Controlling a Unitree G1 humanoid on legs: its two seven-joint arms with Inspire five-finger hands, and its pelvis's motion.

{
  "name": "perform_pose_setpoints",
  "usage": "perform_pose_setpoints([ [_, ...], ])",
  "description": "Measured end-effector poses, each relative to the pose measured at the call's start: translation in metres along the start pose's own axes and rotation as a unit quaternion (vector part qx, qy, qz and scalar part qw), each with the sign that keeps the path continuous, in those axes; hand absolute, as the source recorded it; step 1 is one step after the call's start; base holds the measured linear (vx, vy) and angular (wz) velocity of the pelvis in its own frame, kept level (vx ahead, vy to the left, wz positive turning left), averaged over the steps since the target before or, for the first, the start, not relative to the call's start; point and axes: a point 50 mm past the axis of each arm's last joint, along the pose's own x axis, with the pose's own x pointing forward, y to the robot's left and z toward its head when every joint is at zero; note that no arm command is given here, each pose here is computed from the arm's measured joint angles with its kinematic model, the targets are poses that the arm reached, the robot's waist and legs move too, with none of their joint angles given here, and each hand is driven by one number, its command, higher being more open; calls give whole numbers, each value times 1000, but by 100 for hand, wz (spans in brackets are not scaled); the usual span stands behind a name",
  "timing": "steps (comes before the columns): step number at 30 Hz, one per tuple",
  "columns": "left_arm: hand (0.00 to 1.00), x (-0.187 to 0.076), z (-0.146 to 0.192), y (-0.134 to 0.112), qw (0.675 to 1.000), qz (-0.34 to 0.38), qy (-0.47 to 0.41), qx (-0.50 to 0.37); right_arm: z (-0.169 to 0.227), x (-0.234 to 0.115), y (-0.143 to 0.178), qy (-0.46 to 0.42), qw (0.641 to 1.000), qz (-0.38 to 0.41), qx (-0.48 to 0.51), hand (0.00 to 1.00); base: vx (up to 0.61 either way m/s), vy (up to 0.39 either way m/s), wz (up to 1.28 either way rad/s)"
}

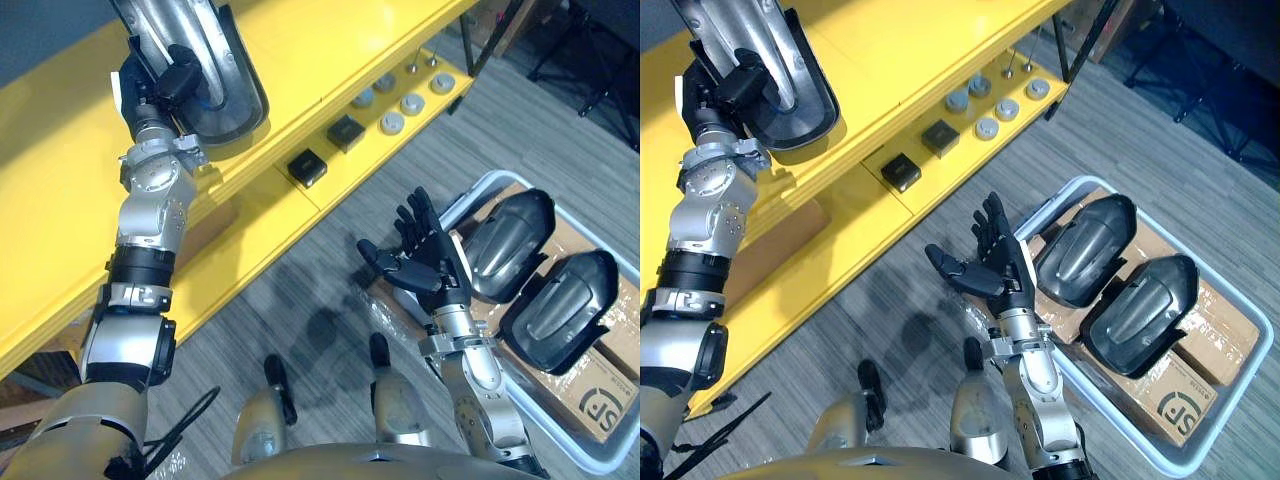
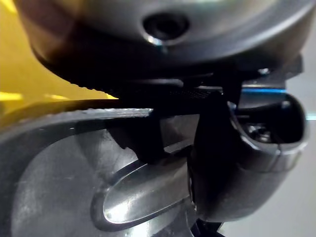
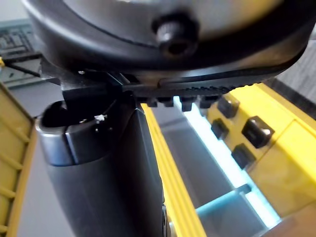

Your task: Walk over and take three plastic housings, then place them on the shelf

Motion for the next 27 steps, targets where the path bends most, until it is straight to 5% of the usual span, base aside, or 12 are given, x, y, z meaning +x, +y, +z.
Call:
perform_pose_setpoints([
  [13, 0, 21, 54, 7, 997, 49, -51, -39, 5, 3, 12, -13, 1000, 7, 10, 100, -12, 0, -1],
  [14, 100, 22, 56, 10, 996, 52, -52, -40, 5, 2, 11, -11, 1000, 5, 11, 100, 0, 0, 0],
  [27, 100, 34, 64, 40, 995, 94, -40, -23, 4, 4, 15, -8, 1000, 1, 7, 100, -19, 0, 2],
])
